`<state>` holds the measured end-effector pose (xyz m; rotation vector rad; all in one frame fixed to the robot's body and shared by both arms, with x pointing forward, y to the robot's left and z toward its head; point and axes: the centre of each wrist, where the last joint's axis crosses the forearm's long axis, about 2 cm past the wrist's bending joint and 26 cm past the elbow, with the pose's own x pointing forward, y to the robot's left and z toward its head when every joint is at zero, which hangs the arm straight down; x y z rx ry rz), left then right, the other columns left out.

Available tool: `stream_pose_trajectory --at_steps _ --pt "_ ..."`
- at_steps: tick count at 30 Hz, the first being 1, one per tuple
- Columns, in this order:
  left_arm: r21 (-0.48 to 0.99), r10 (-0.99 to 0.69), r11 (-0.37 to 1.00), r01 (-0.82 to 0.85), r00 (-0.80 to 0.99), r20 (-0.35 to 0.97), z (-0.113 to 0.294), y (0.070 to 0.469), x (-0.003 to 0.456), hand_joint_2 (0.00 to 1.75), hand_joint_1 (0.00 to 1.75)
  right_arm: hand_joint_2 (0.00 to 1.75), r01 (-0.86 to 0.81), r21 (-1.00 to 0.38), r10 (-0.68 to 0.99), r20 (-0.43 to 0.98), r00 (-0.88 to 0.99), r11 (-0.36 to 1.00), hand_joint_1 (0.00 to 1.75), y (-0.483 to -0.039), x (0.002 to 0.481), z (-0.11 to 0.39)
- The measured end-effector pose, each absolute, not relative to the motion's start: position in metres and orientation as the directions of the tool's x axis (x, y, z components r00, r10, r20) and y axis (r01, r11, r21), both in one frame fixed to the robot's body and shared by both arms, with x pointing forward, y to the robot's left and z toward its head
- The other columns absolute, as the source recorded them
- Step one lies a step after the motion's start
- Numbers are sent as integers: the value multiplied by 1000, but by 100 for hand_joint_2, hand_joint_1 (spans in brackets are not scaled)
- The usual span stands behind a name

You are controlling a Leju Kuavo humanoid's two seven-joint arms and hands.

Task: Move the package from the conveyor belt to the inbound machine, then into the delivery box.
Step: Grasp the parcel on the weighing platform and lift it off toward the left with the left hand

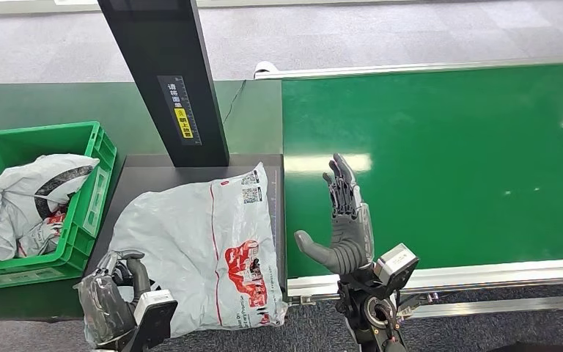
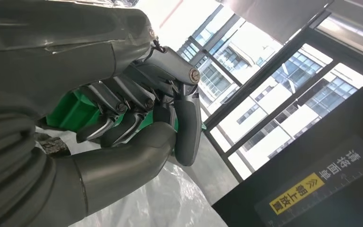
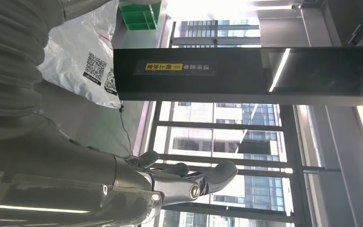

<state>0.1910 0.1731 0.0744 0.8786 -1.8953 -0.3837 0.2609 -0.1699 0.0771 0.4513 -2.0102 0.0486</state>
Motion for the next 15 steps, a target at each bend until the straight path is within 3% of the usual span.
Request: stream_pose_trajectory --at_steps 6,8,12,15 --pt "596 -720 684 -422 -258 644 75 177 190 175 173 175 -338 159 -294 868 -400 928 0 -169 261 77" --pt "587 -717 686 -430 -263 645 76 178 190 175 158 175 -339 158 -294 868 -400 927 0 -169 261 77" --pt "594 -729 674 -440 -264 631 79 180 191 175 7 175 -339 158 -294 868 -400 927 0 -168 261 78" --pt "637 -752 648 -417 -223 620 79 177 191 175 0 175 -338 157 -293 868 -401 928 0 -168 261 78"
